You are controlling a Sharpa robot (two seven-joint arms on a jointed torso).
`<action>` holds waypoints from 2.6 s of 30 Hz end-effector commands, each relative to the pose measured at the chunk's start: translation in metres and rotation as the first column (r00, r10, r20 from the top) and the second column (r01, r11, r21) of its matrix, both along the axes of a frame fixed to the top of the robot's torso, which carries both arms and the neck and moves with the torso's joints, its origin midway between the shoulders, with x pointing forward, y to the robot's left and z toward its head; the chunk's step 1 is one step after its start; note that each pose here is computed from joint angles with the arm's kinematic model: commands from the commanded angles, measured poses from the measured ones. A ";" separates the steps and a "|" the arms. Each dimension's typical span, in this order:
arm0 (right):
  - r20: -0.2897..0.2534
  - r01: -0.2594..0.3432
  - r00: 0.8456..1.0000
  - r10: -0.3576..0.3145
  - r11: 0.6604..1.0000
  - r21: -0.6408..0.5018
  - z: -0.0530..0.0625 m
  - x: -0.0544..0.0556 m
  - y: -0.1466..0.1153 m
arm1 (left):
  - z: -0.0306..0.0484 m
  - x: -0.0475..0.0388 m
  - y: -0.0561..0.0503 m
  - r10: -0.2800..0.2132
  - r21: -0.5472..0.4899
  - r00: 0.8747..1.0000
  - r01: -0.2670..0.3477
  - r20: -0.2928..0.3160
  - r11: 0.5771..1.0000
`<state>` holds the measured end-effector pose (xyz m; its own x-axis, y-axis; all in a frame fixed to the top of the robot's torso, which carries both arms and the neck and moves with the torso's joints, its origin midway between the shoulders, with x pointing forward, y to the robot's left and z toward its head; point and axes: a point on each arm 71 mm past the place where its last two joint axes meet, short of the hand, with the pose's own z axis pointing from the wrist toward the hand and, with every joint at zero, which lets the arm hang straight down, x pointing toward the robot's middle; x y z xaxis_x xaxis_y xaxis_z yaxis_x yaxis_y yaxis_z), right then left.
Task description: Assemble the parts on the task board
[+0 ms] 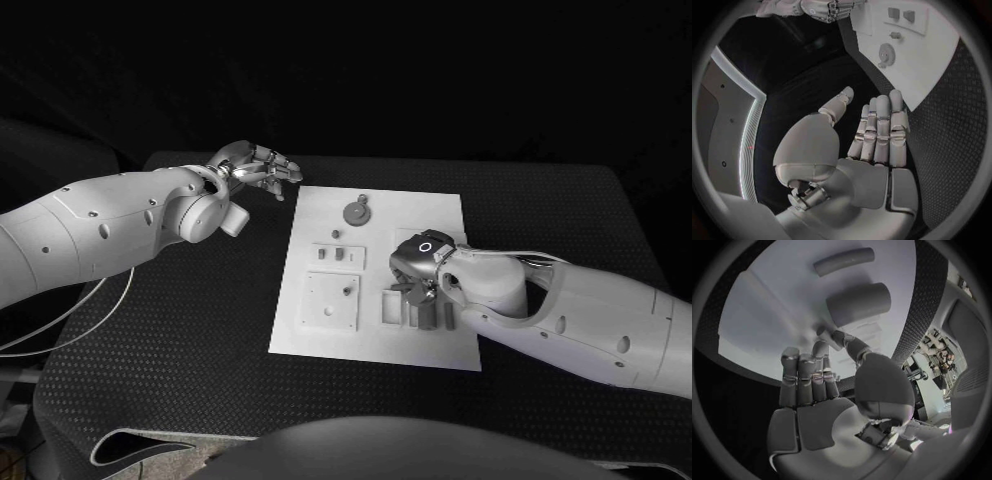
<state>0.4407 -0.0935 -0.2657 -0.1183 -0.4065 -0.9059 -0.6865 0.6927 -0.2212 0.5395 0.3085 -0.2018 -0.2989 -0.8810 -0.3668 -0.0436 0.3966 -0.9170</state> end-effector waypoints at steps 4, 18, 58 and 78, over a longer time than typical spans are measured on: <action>0.035 0.052 0.998 -0.051 0.998 -0.032 -0.003 0.002 -0.015 | 0.0006 -0.0002 -0.002 -0.017 -0.001 1.000 0.017 0.000 1.000; 0.069 0.056 0.996 -0.063 0.994 0.094 0.014 0.004 -0.019 | 0.0006 -0.0004 -0.001 -0.017 0.000 1.000 0.017 0.000 1.000; -0.041 0.172 0.977 -0.211 0.654 0.737 0.048 0.049 -0.071 | 0.0000 -0.0061 -0.019 -0.073 -0.016 0.997 0.073 -0.019 0.997; -0.300 0.352 0.936 -0.187 0.428 0.832 0.039 0.062 -0.086 | -0.0043 -0.0144 -0.043 -0.167 0.035 0.986 0.167 -0.001 0.985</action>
